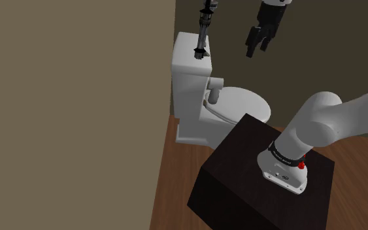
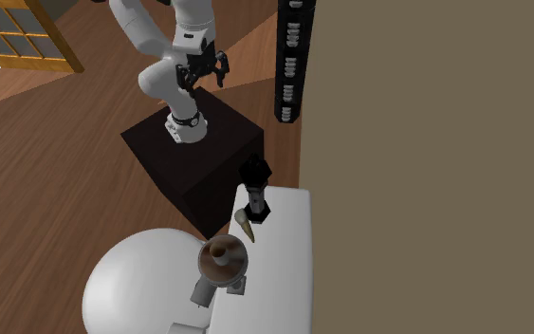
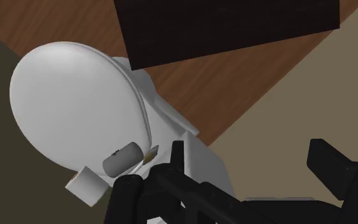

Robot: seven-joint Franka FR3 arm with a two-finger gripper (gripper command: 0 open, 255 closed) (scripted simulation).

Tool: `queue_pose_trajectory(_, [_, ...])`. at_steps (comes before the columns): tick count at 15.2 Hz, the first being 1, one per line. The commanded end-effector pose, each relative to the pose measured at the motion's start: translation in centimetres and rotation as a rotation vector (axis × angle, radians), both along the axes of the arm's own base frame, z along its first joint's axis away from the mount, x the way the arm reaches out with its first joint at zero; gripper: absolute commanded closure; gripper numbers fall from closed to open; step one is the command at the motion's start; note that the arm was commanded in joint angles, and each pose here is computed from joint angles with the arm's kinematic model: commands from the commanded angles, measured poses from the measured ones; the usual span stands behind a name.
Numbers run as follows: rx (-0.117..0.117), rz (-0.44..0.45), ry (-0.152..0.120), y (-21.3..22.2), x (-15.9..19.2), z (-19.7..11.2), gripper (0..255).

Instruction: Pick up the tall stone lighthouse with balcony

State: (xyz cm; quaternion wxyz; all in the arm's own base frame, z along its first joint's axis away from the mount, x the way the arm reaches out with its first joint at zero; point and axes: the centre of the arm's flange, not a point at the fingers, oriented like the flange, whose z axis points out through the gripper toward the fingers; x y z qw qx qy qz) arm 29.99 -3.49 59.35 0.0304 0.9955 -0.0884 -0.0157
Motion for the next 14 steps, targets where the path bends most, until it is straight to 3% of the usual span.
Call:
queue_pose_trajectory(1, [0.0,0.0,0.0,0.0,0.0,0.0,0])
queue_pose_trajectory(14, [0.11,0.309,-0.099,-10.7,12.8,2.8,0])
